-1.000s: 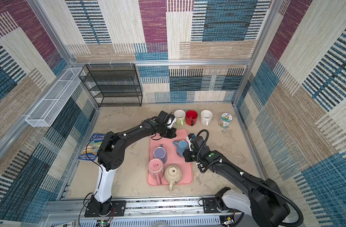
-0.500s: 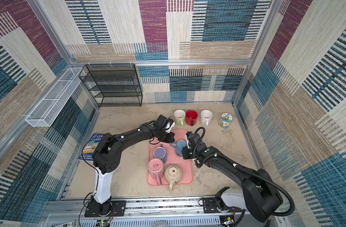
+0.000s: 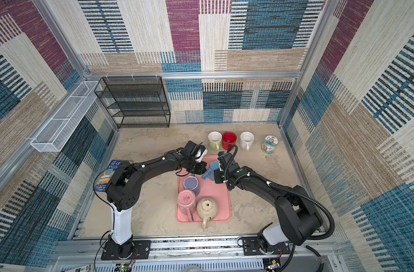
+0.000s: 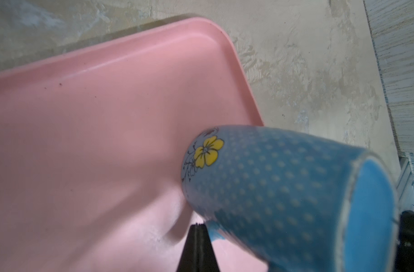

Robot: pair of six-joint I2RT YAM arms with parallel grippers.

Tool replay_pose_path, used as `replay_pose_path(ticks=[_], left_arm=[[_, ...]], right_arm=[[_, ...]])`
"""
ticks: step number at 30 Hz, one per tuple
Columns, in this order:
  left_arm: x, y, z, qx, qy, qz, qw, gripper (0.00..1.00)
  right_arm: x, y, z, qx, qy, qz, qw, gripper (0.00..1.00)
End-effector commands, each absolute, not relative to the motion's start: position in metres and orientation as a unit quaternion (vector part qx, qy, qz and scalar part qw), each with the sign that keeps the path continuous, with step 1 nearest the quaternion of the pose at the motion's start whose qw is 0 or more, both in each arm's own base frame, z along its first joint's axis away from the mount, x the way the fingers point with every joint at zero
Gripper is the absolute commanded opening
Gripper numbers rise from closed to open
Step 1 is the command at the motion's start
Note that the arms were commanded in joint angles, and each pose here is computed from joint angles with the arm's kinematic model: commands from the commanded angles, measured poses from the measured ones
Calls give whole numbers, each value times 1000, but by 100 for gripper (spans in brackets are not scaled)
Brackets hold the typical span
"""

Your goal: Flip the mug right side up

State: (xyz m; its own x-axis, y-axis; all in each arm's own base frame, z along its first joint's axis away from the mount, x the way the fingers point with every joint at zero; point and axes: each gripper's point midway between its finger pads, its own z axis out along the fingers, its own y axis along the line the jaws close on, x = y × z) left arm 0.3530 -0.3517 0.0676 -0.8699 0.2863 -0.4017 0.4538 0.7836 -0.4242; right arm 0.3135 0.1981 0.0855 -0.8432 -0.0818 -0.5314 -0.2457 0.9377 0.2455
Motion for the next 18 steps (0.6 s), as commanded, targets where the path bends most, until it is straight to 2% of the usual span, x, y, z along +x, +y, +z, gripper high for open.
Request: replay_pose_path(ticks=[1,18], left_arm=[[354,-354,77,196,926,-272,173,0],[337,-361,83,200,925,-262,191,0]], right_arm=[[331,201,94,-91,940,150,293,26],[359,202,100,-81,938,154,301,27]])
